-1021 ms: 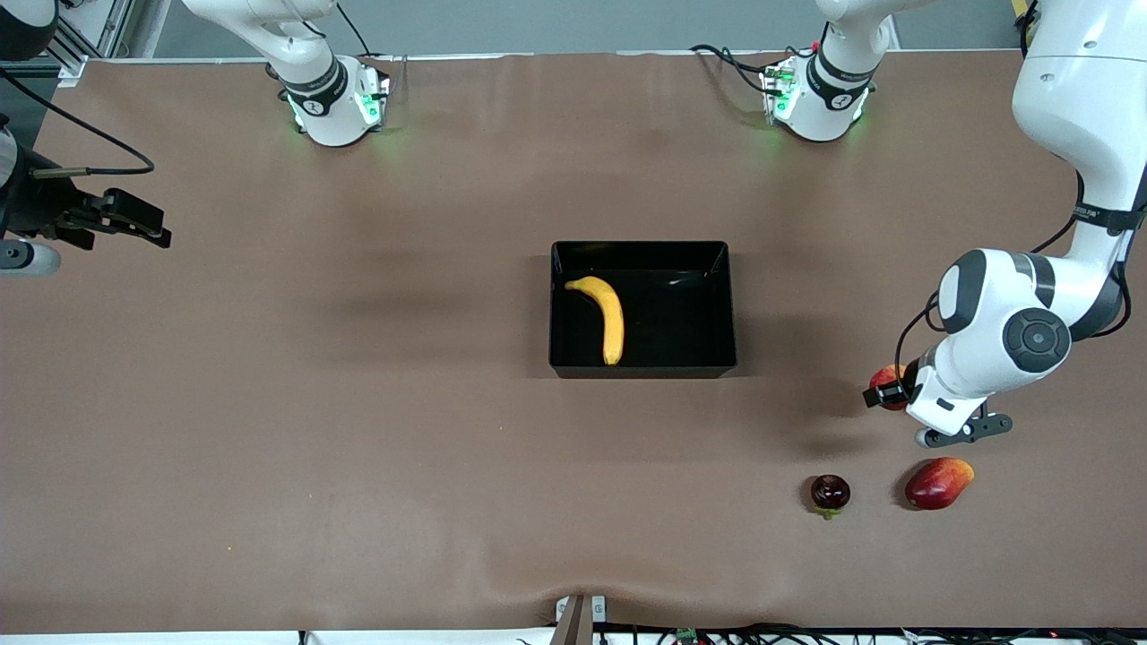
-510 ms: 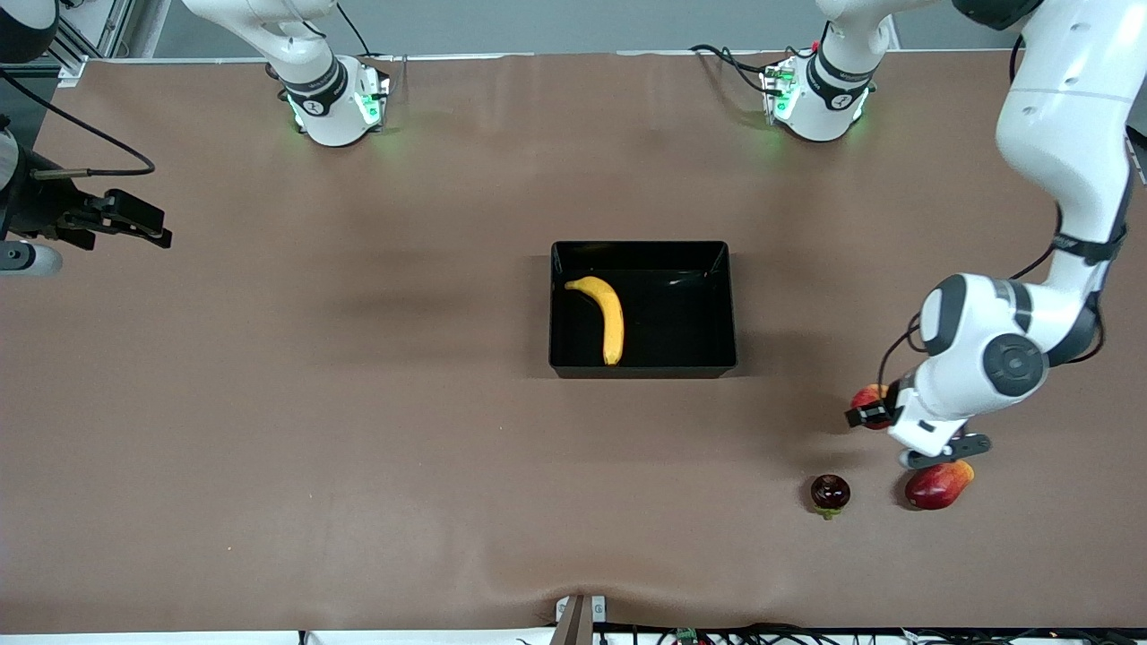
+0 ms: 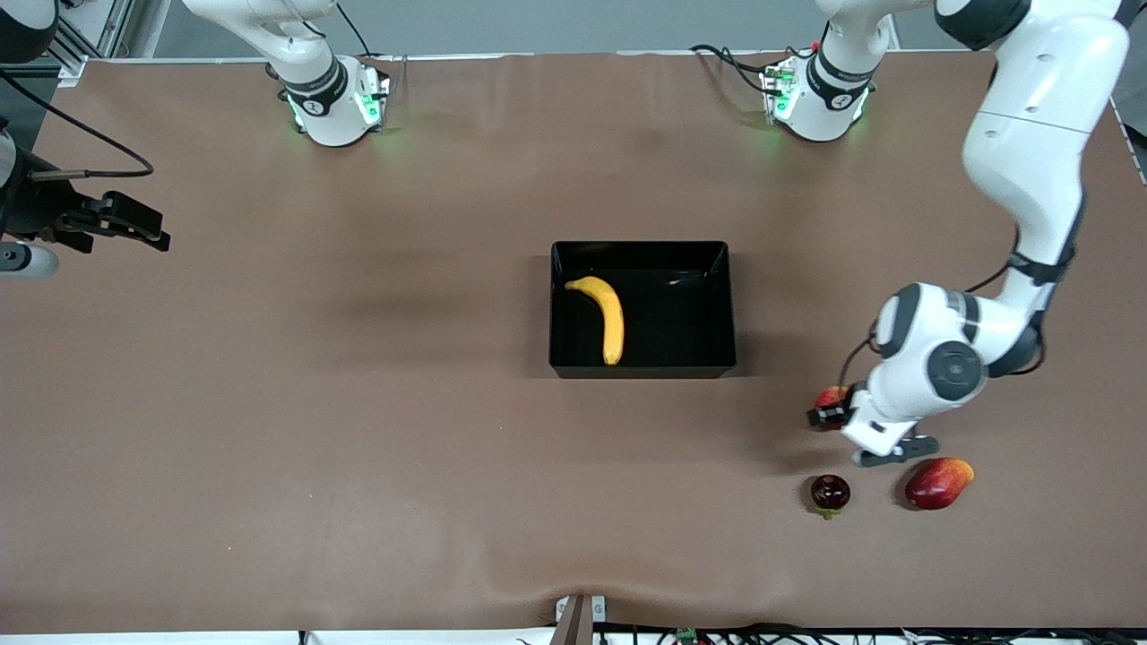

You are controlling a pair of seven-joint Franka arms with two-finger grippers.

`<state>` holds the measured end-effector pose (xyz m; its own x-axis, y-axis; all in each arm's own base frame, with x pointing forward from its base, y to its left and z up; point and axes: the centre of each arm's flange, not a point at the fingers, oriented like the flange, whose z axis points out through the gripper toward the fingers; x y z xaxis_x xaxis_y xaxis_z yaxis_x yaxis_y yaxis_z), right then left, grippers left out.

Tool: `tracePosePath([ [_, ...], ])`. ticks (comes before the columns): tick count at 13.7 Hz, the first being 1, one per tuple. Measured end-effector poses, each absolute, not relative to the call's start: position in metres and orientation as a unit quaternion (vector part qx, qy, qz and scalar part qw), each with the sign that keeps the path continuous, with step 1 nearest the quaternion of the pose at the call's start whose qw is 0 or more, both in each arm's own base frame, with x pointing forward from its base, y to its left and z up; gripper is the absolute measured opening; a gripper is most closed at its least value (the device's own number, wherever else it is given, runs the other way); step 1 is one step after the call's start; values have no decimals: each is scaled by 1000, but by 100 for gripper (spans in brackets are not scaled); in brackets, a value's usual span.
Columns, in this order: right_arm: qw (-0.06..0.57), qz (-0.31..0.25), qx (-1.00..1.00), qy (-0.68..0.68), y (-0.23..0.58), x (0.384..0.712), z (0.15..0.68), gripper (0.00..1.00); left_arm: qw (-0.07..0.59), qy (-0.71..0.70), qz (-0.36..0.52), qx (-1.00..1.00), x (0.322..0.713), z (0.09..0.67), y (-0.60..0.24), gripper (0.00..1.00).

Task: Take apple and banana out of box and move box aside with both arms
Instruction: 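Set the red apple beside the other fruits and open the left gripper, then move the left gripper back into the box above the banana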

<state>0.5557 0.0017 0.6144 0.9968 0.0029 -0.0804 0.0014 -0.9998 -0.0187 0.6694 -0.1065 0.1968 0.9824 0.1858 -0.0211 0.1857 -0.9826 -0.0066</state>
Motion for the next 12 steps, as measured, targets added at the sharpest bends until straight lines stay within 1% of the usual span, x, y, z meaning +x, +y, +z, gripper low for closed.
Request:
tracePosePath([
  [6,9,40,-999,-1,2,556,614,100,14,-116,-11,-993,665,193,-123,78],
  [11,9,40,-999,-3,3,556,614,100,23,-107,-21,-994,661,193,-128,78],
  [12,9,40,-999,-3,4,556,614,100,24,-107,-20,-994,661,192,-127,85],
])
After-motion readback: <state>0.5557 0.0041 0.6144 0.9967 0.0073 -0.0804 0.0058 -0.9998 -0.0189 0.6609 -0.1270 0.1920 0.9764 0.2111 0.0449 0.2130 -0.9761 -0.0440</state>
